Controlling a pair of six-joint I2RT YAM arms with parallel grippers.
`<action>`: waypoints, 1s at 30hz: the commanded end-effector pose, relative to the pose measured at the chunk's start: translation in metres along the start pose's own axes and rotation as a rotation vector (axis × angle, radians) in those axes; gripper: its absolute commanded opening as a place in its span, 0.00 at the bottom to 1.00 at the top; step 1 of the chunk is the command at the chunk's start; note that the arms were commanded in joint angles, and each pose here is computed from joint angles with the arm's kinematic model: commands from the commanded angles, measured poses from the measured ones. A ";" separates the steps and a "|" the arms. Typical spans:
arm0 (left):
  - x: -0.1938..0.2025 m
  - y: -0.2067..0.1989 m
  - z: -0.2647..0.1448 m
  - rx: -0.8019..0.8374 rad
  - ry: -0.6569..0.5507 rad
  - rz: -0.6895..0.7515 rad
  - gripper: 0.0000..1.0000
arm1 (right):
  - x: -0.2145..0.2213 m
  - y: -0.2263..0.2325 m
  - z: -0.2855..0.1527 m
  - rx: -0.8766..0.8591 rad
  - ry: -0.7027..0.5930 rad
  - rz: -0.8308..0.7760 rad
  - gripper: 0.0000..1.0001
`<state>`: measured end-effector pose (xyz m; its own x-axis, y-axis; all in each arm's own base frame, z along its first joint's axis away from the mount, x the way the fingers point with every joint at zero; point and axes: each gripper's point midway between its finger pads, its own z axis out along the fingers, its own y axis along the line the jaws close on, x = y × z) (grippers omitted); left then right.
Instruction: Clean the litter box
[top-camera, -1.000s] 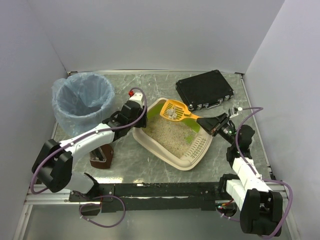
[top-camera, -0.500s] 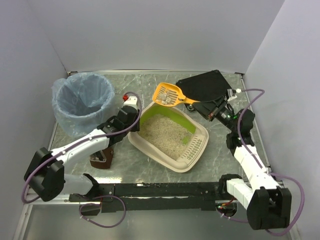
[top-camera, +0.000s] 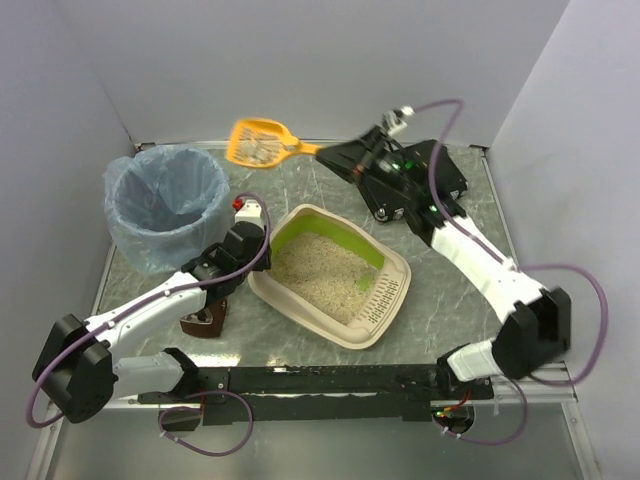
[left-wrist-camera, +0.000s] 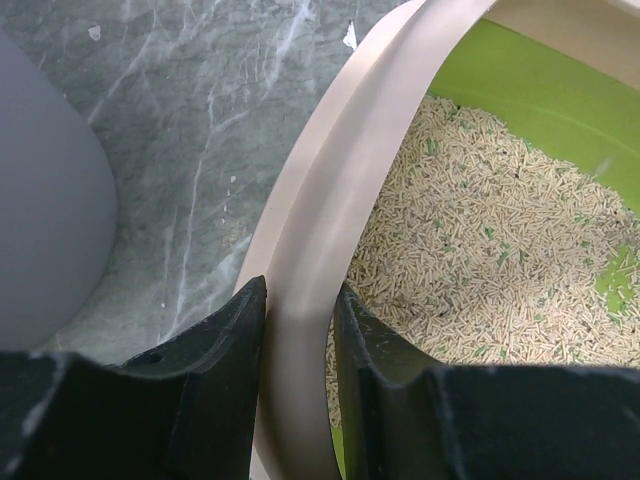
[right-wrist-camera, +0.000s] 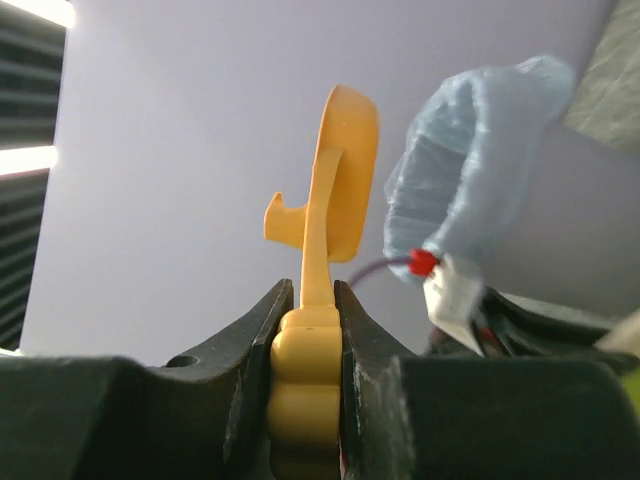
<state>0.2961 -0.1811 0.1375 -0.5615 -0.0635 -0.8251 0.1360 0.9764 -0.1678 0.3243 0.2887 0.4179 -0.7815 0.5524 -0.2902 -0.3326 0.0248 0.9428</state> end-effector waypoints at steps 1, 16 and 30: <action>-0.011 -0.013 -0.008 0.067 -0.042 -0.036 0.33 | 0.011 0.004 0.055 0.012 0.059 -0.030 0.00; -0.010 -0.020 -0.009 0.109 -0.058 -0.081 0.32 | 0.065 -0.013 0.170 -0.009 0.278 -0.596 0.00; -0.010 -0.018 -0.011 0.101 -0.064 -0.086 0.32 | 0.110 0.018 0.176 -0.218 0.293 -1.240 0.02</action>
<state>0.2946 -0.1816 0.1393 -0.5377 -0.1091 -0.8360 0.1296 0.9691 -0.2098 0.3420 0.5026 0.3708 -0.3240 0.0254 -0.9457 -0.9128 0.2545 0.3195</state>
